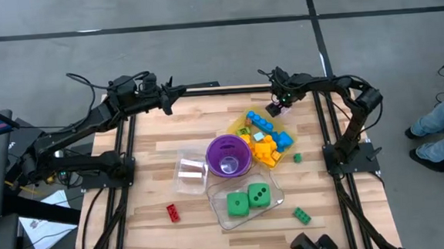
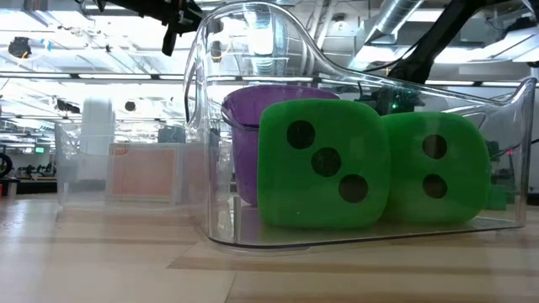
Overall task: Pick & Place Toys
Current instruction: Put the red deck of cards into the white bin
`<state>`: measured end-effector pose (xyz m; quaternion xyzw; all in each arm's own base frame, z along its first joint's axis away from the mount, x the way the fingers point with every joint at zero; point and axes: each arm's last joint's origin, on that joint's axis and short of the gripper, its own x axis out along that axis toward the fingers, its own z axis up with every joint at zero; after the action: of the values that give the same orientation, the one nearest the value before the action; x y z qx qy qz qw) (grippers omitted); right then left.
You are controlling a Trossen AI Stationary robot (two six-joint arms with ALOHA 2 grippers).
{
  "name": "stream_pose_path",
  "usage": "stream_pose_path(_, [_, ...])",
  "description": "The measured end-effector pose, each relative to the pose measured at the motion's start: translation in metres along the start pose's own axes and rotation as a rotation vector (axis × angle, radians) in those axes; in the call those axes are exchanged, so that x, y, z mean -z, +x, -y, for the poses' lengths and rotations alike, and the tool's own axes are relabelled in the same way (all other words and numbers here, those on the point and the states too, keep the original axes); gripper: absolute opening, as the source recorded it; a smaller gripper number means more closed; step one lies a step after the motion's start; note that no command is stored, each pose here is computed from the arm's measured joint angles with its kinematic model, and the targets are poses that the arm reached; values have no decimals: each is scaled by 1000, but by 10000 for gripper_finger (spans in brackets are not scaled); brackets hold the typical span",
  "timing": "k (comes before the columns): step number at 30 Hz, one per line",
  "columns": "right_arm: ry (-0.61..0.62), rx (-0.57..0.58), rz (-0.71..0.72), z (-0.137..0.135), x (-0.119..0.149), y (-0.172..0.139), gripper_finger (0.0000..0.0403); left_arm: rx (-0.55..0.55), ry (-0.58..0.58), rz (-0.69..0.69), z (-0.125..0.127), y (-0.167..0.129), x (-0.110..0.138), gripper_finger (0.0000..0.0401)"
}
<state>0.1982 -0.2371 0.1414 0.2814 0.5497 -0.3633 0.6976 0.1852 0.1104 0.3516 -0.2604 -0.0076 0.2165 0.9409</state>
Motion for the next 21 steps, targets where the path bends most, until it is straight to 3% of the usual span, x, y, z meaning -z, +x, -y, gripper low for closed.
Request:
stream_pose_path(4, [1,3,-24,1,2,-1,298,0,0,0,0,0,0,1])
stream_pose_path(13, [-3,3,-65,2,8,-7,309,0,2,1,0,0,0,1])
stream_pose_path(21, [-16,-11,55,4,12,-53,304,19,8,33,2,0,-3,3])
